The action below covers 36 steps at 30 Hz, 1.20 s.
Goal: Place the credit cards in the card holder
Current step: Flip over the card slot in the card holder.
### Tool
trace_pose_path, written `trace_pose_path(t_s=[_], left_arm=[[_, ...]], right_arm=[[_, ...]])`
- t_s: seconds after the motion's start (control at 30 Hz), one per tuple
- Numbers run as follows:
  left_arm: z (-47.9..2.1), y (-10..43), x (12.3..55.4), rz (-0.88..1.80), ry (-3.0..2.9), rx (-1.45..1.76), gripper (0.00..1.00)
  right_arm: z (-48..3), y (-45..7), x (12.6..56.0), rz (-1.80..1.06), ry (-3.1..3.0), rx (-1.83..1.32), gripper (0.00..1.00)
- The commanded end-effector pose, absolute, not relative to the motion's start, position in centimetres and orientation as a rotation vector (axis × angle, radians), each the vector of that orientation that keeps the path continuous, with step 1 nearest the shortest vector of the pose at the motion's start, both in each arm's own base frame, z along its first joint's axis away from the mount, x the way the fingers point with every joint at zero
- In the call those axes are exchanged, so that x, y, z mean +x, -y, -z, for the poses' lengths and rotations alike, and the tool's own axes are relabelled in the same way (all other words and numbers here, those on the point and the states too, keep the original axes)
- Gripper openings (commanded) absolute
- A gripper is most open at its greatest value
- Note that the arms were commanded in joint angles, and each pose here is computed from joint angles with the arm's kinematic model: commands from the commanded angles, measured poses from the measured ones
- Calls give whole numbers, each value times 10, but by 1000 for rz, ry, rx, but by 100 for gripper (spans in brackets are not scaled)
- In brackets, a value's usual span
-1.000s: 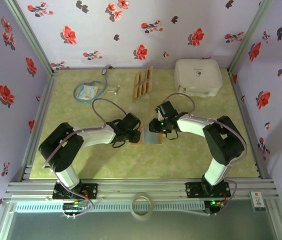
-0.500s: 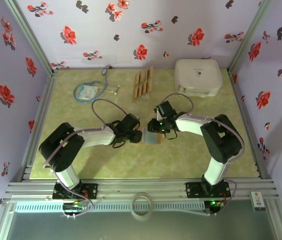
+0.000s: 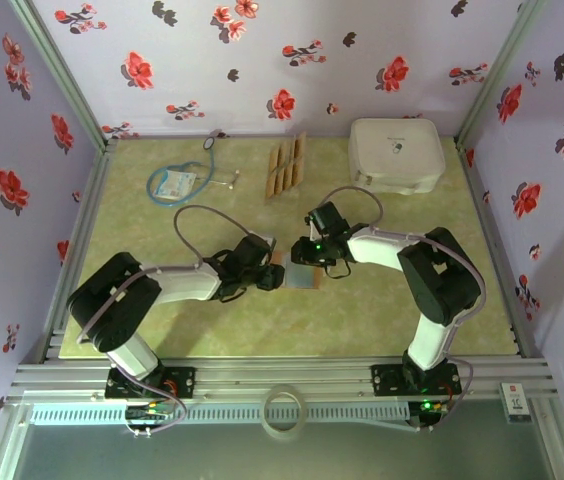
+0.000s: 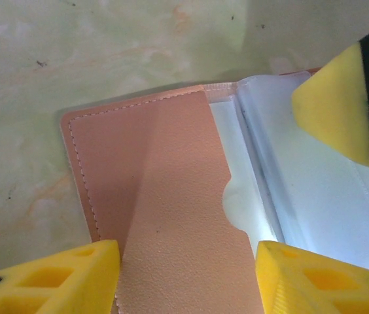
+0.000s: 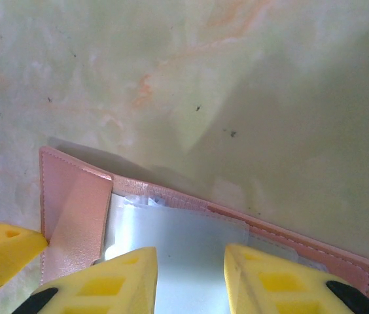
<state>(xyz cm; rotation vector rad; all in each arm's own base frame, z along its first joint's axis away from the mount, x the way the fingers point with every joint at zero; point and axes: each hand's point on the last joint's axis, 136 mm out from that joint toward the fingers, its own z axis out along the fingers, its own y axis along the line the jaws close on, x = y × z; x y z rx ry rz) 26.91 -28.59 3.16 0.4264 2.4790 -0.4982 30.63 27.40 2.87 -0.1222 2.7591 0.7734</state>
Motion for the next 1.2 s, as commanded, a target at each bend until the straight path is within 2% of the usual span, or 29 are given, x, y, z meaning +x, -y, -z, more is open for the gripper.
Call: trace_pose_path(t_s=[0.0,0.17,0.87,1.17], left_arm=[[-46,293,272,560,-2411,472,60],[-49,300,273,569,-2397,510,64],[-41,318,270,503,-2407,633,66],[-26,309,268,362,-2431,687,59]], right_arm=[[-21,-277,304,-775,-2792,-105,33],[-19,-278,303,-773,-2795,-106,34],[-17,-281,301,-787,-2796,-104,33],[-21,-283,302,-804,-2786,-103,34]])
